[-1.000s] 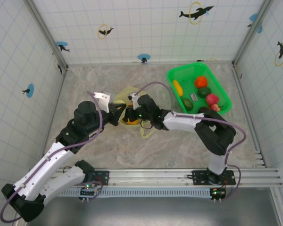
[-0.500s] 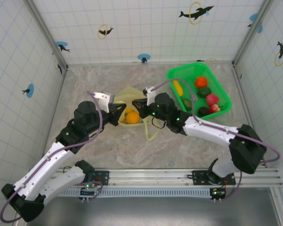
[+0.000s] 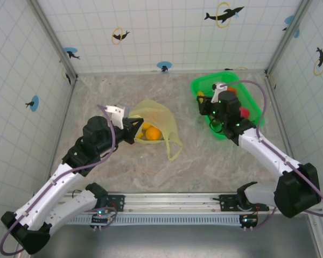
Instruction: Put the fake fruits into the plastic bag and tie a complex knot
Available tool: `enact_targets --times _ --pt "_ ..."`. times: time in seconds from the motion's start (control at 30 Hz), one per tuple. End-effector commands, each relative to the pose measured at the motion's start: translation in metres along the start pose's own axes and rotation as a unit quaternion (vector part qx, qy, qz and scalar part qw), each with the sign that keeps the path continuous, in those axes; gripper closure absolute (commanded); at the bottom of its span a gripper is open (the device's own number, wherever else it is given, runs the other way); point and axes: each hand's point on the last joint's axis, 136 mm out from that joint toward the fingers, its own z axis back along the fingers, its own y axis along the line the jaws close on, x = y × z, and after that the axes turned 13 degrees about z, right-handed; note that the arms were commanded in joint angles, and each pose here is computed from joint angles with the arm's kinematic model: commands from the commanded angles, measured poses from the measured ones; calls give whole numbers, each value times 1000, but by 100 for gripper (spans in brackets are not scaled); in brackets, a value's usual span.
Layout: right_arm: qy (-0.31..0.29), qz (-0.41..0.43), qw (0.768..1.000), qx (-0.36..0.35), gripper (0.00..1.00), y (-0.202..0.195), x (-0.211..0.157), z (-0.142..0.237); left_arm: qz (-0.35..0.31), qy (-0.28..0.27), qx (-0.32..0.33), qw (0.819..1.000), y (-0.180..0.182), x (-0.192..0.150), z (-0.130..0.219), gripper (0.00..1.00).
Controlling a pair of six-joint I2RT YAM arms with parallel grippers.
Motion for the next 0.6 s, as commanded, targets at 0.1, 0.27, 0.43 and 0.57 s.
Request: enact_targets --times 0.1,0.27,0.43,0.57 --pt "105 50 983 -143 44 -84 -11 -33 -12 2 -18 1000 -8 3 1 100" --pt "153 73 961 -220 22 -133 -12 -65 -20 3 -19 1000 -9 4 1 100" --pt "204 80 933 -285 12 -175 -23 -94 -27 11 -15 999 -8 1 -3 100" --pt "240 91 913 -316 12 -199 -31 -111 -30 13 -6 999 -6 1 -4 100"
